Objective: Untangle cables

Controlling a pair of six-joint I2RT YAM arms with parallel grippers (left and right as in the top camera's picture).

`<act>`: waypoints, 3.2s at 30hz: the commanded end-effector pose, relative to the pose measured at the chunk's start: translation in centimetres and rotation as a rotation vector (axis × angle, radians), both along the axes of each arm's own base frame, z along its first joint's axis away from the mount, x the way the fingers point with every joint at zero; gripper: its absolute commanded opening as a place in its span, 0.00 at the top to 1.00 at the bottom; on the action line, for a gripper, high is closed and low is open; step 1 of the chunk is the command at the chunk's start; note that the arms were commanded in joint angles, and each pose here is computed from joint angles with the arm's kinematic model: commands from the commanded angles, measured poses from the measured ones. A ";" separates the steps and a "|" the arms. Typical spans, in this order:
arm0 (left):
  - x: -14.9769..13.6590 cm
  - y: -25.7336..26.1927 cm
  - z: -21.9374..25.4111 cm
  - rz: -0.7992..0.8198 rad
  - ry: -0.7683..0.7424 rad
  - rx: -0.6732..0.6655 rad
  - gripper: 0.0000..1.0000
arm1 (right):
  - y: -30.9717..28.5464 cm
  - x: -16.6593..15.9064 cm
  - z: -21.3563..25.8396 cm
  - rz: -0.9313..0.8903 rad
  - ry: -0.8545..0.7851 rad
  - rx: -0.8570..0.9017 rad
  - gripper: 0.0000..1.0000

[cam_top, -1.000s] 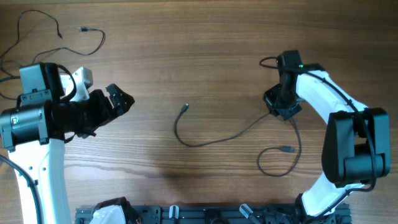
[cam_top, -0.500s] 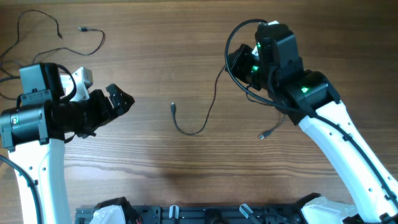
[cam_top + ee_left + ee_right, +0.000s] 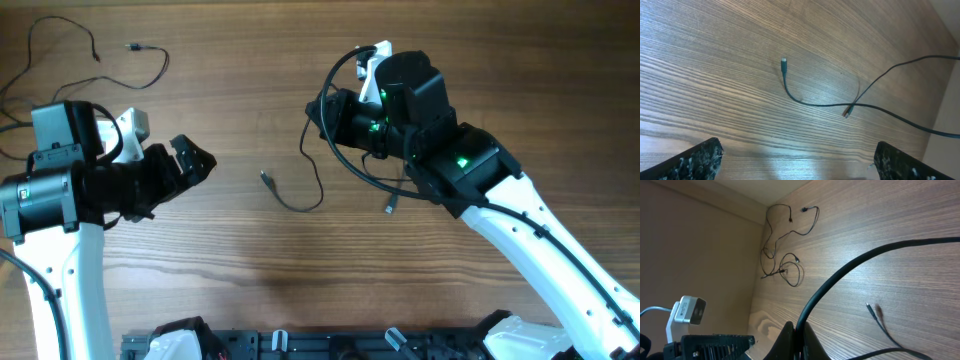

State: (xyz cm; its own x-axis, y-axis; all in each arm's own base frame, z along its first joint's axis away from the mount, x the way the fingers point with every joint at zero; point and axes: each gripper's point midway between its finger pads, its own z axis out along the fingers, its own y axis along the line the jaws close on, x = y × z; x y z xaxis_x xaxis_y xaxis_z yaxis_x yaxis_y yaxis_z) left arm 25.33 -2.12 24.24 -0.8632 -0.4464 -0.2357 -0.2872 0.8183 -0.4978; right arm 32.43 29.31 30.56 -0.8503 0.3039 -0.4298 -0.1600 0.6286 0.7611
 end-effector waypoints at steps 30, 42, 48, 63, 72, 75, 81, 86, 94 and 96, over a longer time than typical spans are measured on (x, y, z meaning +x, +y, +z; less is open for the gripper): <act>-2.5 -14.1 4.6 -0.892 -0.447 -0.151 0.18 | 3.3 -2.6 -0.5 0.188 0.172 0.134 0.96; -0.7 -14.1 5.3 -0.893 -0.539 -0.096 0.27 | 4.9 -5.3 1.9 0.359 0.220 0.261 0.96; -0.7 -14.1 5.4 -0.893 -0.543 -0.094 0.52 | 4.9 -5.3 1.9 0.360 0.221 0.259 0.96; -1.4 -15.2 9.8 -0.769 -0.596 -0.259 0.96 | 4.4 -4.0 1.4 0.290 0.193 0.231 0.36; -0.5 -3.5 14.7 -0.050 -0.708 -0.039 0.96 | -3.6 3.1 0.9 0.041 0.192 0.241 0.06; -0.2 -0.9 14.4 0.086 -0.674 -0.047 0.96 | -7.0 4.2 -1.6 -0.091 0.269 0.176 0.02; -0.2 0.3 15.0 0.260 -0.626 -0.196 0.96 | -10.5 3.3 -6.1 -0.250 0.380 -0.019 0.00; 0.8 5.1 14.3 0.449 -0.612 -0.136 0.96 | -10.6 3.0 -6.4 -0.230 0.372 -0.044 0.00; -1.7 21.7 5.7 1.085 -0.256 0.217 0.96 | -12.1 3.3 -7.6 -0.297 0.368 -0.125 0.00; -1.9 24.6 4.0 1.155 -0.201 0.236 0.96 | -12.2 3.3 -7.7 -0.300 0.368 -0.129 0.00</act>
